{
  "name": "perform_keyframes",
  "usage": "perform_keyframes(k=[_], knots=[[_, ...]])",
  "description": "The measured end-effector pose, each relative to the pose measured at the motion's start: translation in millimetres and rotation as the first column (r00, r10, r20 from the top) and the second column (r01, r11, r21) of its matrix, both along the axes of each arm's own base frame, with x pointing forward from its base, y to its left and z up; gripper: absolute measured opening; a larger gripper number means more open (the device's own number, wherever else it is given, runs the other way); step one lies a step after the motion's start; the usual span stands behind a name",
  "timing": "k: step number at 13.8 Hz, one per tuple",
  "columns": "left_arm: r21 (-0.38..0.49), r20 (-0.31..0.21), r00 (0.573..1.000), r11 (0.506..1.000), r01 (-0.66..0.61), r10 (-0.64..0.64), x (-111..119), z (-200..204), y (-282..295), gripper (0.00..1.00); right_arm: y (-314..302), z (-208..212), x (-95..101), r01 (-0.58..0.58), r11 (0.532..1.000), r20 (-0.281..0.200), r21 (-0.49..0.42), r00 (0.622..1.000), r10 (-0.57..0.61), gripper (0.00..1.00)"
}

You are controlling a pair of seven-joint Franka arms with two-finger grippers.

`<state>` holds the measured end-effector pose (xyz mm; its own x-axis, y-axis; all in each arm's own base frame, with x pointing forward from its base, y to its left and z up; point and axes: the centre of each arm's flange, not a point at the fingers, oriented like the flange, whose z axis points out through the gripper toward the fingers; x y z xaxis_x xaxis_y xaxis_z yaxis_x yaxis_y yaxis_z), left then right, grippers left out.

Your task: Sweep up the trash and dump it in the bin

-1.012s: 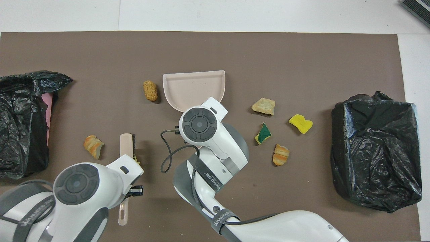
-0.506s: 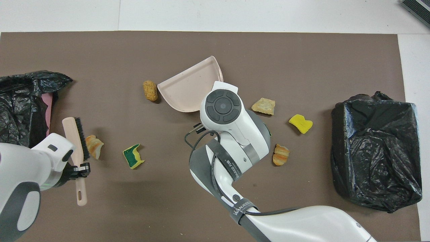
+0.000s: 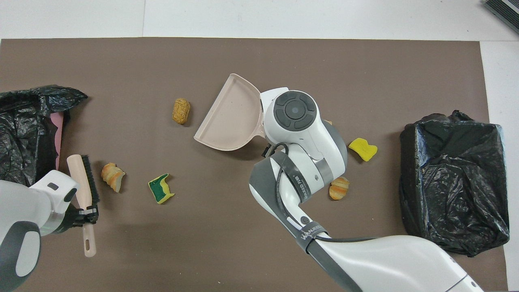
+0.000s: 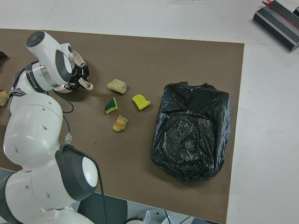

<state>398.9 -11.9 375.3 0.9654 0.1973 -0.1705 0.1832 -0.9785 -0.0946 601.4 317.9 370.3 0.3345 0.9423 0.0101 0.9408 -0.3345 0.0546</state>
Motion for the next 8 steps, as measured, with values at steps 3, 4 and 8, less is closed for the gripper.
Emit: perform_keyframes(k=[3,4,8], knots=[[0.001,0.000,0.999,0.999,0.052,-0.052,4.6,-15.1,-25.8,0.26,-12.7,-1.2,6.0,-0.219,0.974,0.005,-0.053,0.976,0.220,0.31],[0.003,0.012,0.998,0.998,0.063,-0.063,7.8,-21.8,-38.5,0.26,-12.9,-2.2,5.7,-0.270,0.961,0.002,-0.065,0.963,0.271,0.31],[-0.040,0.041,0.994,0.993,0.108,-0.106,14.7,-34.4,-91.5,0.26,-14.8,-4.4,5.5,-0.372,0.924,-0.009,-0.085,0.928,0.372,0.31]])
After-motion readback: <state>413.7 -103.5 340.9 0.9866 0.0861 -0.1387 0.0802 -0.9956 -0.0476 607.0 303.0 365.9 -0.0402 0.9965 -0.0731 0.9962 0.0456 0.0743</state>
